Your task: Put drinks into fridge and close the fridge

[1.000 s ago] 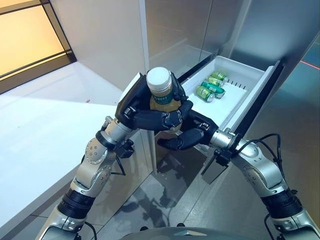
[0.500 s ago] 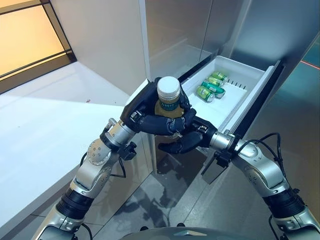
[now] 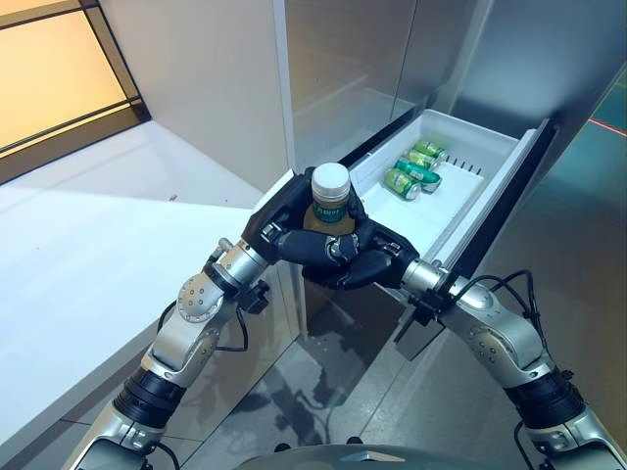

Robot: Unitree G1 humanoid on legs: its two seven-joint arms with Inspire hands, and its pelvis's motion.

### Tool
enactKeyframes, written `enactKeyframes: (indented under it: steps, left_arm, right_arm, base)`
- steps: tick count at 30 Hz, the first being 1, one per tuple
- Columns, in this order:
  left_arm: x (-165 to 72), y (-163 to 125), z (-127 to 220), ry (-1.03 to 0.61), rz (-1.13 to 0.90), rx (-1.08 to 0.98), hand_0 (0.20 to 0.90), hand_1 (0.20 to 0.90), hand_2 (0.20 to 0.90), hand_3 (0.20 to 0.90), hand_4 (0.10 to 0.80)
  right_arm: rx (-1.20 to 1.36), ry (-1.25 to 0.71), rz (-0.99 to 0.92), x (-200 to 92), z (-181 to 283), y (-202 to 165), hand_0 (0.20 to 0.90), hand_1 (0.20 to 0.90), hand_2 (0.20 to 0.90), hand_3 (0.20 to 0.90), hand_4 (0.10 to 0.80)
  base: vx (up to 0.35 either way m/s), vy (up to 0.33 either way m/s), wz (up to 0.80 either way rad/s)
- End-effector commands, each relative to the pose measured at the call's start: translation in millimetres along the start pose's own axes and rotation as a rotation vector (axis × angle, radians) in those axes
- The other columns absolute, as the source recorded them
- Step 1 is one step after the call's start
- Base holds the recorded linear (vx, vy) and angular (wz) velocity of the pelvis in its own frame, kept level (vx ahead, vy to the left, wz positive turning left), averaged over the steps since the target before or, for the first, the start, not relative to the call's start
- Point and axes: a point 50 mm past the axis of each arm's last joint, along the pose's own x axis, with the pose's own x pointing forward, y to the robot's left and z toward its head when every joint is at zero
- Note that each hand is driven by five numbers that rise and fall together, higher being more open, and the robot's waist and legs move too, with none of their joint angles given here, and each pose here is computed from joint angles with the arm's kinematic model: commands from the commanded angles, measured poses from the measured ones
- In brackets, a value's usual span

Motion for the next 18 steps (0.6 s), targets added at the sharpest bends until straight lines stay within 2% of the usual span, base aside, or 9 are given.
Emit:
enactKeyframes:
  steps: [1,6,12,13,14,18]
  left_arm:
    - [33.0,-3.5,37.2,-0.268,-0.032,0.018,0.3,0.3,0.3,0.2,0.1]
    - [33.2,-5.0,38.8,-0.272,-0.027,0.015,0.3,0.3,0.3,0.2,0.1]
    - [32.5,-4.2,43.6,-0.29,-0.032,0.004,0.3,0.3,0.3,0.2,0.1]
    - [32.8,-4.6,43.6,-0.29,-0.042,0.002,0.3,0.3,0.3,0.2,0.1]
    - [33.4,-5.8,43.6,-0.29,-0.049,0.001,0.3,0.3,0.3,0.2,0.1]
    - [34.4,-8.2,43.4,-0.287,-0.072,0.005,0.3,0.3,0.3,0.2,0.1]
  right_arm:
    - [0.037,-0.415,0.144,21.4,69.0,29.4,0.9,0.9,0.9,0.9,0.8]
    - [0.004,-0.438,0.101,20.1,70.0,27.8,0.9,0.9,0.9,0.9,0.8]
    - [-0.077,-0.294,0.167,21.7,58.8,32.4,0.9,0.9,0.9,0.9,0.8]
    - [-0.109,-0.269,0.177,21.3,57.6,31.2,0.636,0.636,0.636,0.593,0.493]
    - [-0.117,-0.257,0.183,21.3,56.6,31.0,0.3,0.3,0.3,0.2,0.1]
    - [-0.161,-0.222,0.203,20.5,54.5,29.9,0.3,0.3,0.3,0.2,0.1]
  base:
    - [0.0,0.0,0.0]
    - [0.0,0.0,0.0]
    - [0.0,0.0,0.0]
    - [0.0,0.0,0.0]
    - [0.0,0.0,0.0]
    - [0.0,0.0,0.0]
